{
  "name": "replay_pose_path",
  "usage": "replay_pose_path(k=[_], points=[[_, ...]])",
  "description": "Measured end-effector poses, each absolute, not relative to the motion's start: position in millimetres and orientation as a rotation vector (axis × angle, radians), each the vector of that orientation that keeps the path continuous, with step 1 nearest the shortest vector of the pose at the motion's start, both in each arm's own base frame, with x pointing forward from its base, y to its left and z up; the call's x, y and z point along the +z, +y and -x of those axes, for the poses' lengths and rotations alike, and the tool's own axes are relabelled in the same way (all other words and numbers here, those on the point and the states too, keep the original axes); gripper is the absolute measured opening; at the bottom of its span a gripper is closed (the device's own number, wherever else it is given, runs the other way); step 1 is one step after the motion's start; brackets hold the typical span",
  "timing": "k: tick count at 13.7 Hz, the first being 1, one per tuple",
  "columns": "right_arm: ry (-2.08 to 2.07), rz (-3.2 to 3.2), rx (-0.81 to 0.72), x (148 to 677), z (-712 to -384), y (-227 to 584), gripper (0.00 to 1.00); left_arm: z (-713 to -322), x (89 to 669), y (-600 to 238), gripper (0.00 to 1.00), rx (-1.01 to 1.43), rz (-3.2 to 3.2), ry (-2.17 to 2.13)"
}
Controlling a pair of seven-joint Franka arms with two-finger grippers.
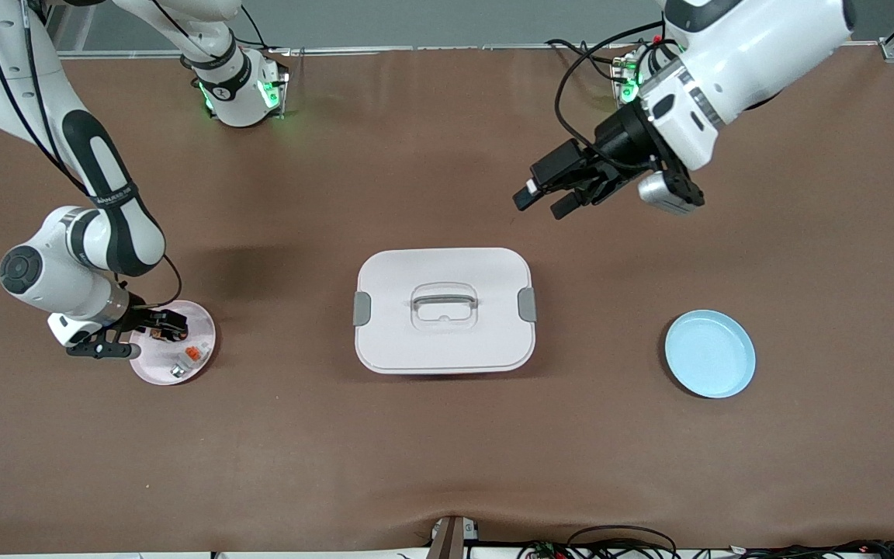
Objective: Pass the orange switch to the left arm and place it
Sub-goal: 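Lower the right gripper onto the black-orange switch while the left gripper approaches, then lift the switch with the right gripper toward the box's handle side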
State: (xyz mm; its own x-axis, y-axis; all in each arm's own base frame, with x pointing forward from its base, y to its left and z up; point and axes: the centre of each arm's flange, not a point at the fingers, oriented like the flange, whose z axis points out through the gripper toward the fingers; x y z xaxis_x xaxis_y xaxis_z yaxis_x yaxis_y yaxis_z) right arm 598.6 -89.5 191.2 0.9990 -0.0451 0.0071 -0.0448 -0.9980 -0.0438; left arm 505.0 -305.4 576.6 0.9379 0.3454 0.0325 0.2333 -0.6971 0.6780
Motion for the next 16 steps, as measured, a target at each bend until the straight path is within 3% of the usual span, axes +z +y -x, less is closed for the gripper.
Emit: replay_pose_path(k=[6,12,14,16], points=[[0.072,3.095,0.003,180.2,-599.7,-89.8,1.00,-509.9,533.5,-317.4,1.00,0.139,-2.485,0.474],[0.071,3.095,0.000,180.8,-600.5,-89.7,1.00,-476.9,497.8,-357.6,1.00,0.059,-2.754,0.135],[0.070,3.095,0.001,180.6,-600.5,-89.6,0.95,-479.5,502.2,-355.5,1.00,0.078,-2.756,0.058],[0.070,3.095,0.003,180.6,-600.4,-89.5,0.74,-482.6,510.5,-354.6,1.00,0.099,-2.742,-0.006]])
